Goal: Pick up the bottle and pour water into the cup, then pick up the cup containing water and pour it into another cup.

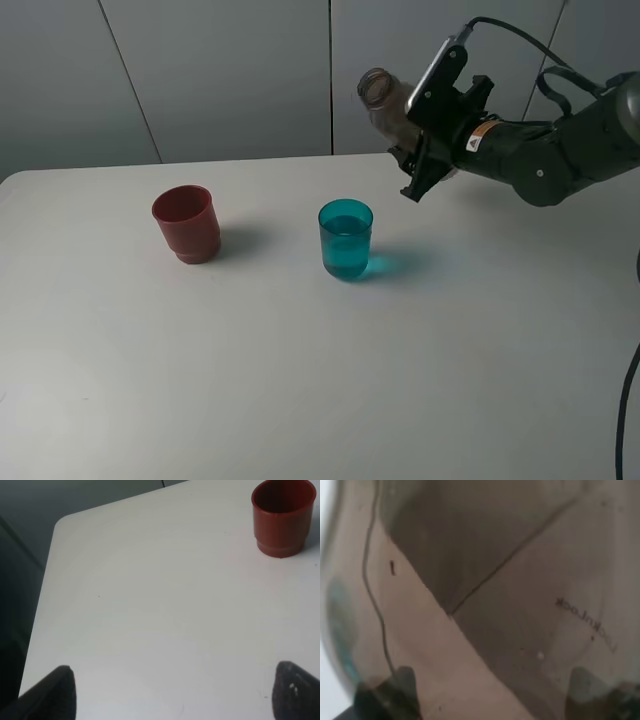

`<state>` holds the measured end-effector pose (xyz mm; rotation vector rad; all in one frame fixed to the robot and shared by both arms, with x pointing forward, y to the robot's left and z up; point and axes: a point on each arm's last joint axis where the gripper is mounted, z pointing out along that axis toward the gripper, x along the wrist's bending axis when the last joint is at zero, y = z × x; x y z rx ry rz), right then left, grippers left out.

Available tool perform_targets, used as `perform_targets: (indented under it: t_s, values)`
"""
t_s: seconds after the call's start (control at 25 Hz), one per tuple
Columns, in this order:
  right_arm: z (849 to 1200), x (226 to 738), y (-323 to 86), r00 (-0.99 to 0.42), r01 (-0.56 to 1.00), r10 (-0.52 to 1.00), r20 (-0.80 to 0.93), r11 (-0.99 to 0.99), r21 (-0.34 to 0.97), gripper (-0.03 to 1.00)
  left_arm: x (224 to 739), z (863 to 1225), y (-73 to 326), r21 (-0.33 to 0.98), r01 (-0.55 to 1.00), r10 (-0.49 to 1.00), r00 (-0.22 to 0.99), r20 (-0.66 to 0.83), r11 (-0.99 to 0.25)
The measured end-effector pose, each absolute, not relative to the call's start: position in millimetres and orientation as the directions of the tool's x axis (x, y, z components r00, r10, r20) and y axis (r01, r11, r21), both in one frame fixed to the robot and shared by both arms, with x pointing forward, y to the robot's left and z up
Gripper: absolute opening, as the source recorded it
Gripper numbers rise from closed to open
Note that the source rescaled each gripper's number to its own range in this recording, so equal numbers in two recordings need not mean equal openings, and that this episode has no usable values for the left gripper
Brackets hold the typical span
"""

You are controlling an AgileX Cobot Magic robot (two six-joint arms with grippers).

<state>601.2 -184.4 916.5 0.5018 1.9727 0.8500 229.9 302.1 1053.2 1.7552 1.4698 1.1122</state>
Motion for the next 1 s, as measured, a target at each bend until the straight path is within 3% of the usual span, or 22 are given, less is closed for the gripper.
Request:
perform_targets:
  t_s: [0.32,0.68,1.0]
  values:
    - [899,613,-215,-0.401,0.212,0.882,-0.247,0.351,0.912,0.02,230,1053,302,0.848,0.482,0.973,0.042,0.226,-0.218]
    - [879,636,-229,-0.315,0.291,0.947,-0.067,0.163,0.943,0.02,230,1053,302,0.848,0.482,0.973,0.042,0.226,-0.218]
    - [871,648,-231,-0.293,0.298,0.956,-0.029,0.121,0.947,0.02,230,1053,302,0.848,0.482,0.973,0.042,0.226,-0.218]
